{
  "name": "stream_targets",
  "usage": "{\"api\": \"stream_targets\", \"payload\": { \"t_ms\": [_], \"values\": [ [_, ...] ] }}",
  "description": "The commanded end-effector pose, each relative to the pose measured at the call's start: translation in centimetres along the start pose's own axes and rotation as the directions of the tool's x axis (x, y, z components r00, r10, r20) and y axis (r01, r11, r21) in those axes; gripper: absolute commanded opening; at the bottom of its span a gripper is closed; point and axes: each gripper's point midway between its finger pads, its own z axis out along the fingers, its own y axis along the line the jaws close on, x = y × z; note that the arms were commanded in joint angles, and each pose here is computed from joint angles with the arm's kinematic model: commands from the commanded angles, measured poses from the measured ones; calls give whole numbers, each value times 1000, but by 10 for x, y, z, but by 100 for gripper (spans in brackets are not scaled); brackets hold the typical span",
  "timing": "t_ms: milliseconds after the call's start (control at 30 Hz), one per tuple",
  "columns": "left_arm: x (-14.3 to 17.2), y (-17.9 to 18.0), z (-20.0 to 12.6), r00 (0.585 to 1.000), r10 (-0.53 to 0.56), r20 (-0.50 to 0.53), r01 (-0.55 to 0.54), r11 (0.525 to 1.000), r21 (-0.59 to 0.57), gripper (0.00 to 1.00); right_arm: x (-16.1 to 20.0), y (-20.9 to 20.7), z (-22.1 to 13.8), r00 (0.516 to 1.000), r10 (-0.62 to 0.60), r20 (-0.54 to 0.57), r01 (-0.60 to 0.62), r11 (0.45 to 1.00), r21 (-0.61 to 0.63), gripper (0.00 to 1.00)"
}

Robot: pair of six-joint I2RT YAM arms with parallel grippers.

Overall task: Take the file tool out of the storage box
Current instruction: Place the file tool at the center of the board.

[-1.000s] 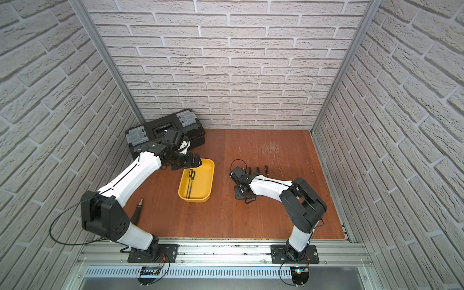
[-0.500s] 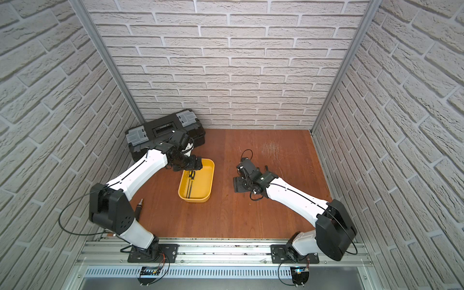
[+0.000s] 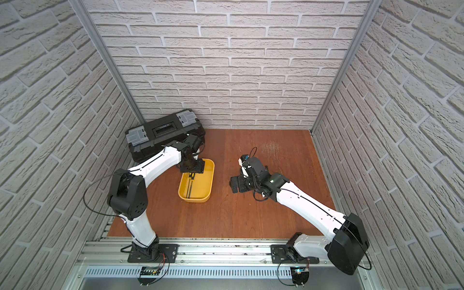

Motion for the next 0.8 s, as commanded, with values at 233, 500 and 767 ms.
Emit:
{"api": "stream_targets", "payload": {
  "t_ms": [233,500,767],
  "values": [
    [-8,7,30,1000,-13,-27,11,998,-66,55,-9,15,-10,998,-27,60,33,994,-109,100],
    [-7,12,42,999,-29,-40,26,997,-73,50,-10,12,-10,998,-29,57,34,995,-96,100],
    [-2,21,55,996,-66,-64,62,995,-75,47,-12,11,-10,998,-30,57,35,995,-90,100]
  ]
}}
